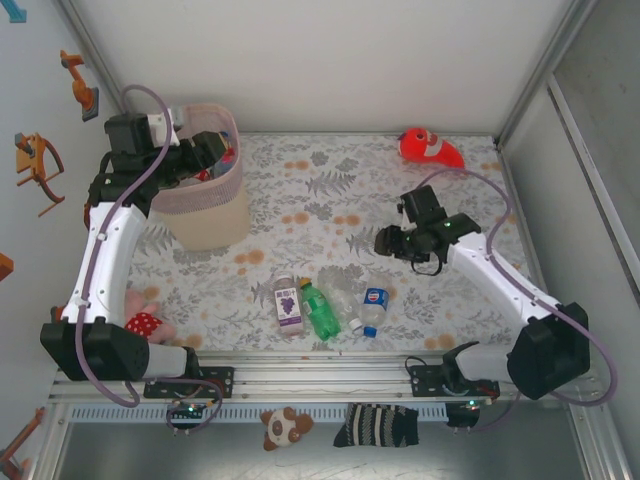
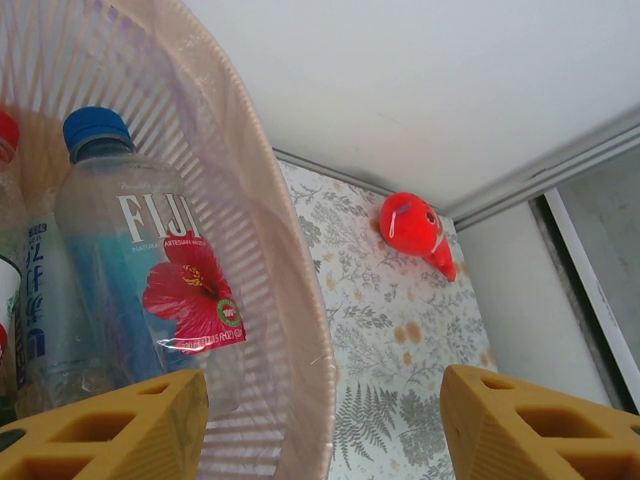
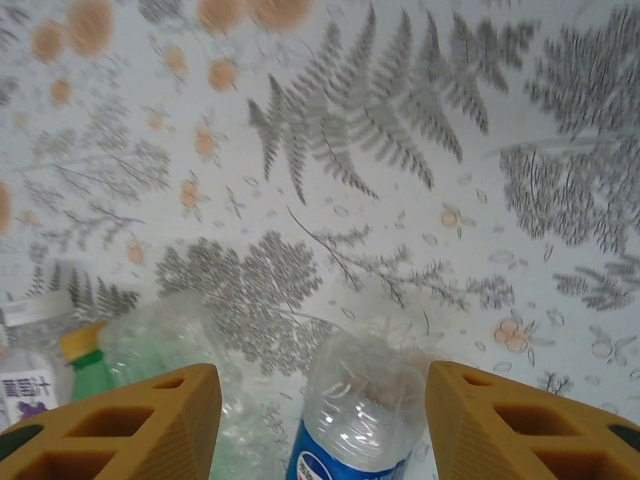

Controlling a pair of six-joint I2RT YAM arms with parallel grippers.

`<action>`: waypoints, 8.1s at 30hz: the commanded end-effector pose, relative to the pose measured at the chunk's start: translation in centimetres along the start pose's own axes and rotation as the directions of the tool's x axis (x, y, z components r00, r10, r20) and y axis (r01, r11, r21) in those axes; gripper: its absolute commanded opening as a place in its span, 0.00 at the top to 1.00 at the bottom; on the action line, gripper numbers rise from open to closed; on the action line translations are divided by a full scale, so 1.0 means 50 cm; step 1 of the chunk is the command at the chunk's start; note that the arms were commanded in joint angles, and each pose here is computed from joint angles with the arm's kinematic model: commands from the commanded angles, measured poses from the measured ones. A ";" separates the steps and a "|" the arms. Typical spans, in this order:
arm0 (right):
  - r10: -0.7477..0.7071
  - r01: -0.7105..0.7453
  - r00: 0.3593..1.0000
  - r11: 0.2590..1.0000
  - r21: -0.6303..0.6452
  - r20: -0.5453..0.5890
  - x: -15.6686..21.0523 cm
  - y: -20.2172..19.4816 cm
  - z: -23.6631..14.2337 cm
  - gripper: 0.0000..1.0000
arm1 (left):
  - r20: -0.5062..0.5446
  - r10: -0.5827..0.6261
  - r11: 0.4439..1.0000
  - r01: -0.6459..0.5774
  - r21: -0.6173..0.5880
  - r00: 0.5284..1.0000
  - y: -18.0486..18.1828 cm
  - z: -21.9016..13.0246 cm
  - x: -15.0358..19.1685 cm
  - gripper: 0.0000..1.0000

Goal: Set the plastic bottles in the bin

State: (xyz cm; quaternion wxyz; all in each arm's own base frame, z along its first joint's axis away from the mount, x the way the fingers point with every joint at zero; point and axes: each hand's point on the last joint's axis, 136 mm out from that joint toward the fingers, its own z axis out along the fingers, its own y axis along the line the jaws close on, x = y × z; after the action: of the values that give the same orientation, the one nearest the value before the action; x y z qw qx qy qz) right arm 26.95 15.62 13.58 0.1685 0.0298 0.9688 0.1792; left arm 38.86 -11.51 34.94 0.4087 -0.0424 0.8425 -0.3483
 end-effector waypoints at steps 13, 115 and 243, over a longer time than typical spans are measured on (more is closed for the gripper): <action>0.166 -0.177 0.977 0.982 -0.073 -0.130 0.122 -0.034 0.101 0.21 | 0.034 0.000 0.999 -0.002 0.049 0.999 -0.021 -0.014 -0.008 0.38; -0.099 0.521 0.630 0.790 -0.325 0.770 -0.216 0.285 -0.486 0.49 | 0.006 0.655 0.342 -0.303 0.890 0.755 -0.542 0.110 0.476 0.27; -0.132 0.423 0.685 0.873 -0.243 0.717 -0.183 0.215 -0.451 0.27 | -0.064 0.087 0.934 -0.104 -0.343 0.994 0.042 -0.091 -0.009 0.29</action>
State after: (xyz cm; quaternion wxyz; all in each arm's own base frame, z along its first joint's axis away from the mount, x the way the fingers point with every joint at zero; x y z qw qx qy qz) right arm 28.04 16.87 39.85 0.5318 -0.0857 0.7826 0.3121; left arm 37.84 -6.01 34.87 0.3944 -0.0794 0.9001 -0.1672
